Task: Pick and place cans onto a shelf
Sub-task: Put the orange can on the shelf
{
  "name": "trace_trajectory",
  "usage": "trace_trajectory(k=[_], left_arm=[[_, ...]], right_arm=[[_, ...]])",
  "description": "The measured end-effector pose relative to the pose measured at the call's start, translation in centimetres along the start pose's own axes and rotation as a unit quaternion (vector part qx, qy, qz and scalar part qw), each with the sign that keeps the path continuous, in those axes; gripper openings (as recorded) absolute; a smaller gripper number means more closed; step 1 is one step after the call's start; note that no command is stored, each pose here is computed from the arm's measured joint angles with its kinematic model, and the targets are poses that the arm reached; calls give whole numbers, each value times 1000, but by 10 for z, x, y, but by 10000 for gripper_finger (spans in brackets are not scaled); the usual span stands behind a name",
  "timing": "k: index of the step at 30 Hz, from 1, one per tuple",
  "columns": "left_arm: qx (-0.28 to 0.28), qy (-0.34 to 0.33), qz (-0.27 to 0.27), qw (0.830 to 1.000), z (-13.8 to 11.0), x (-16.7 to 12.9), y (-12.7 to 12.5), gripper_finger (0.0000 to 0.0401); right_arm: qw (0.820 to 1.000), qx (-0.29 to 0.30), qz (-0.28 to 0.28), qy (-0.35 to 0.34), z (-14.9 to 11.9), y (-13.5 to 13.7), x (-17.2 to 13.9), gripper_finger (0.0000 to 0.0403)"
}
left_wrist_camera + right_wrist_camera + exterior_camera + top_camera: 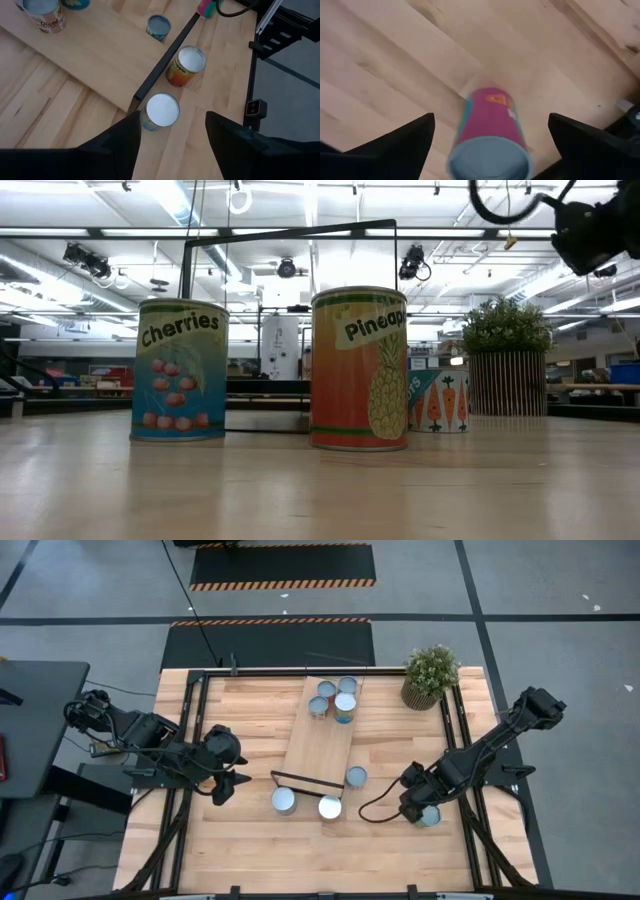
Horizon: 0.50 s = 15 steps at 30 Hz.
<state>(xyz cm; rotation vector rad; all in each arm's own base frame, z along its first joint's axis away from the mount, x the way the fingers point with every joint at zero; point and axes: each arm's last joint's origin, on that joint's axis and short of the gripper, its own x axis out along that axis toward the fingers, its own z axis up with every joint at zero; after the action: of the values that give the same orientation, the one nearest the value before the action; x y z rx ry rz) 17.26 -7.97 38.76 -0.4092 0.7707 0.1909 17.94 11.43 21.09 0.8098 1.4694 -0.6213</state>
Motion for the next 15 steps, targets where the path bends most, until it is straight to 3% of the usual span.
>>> trace_trajectory(k=[9, 15], left_arm=[[-2, -3, -6, 1000, 1, 0, -1, 226], [-3, -2, -9, 1000, 1, 0, -1, 226]], right_arm=[[999, -30, 18, -15, 1, 4, 1, 399], [992, -56, 75, -87, 10, 19, -11, 398]])
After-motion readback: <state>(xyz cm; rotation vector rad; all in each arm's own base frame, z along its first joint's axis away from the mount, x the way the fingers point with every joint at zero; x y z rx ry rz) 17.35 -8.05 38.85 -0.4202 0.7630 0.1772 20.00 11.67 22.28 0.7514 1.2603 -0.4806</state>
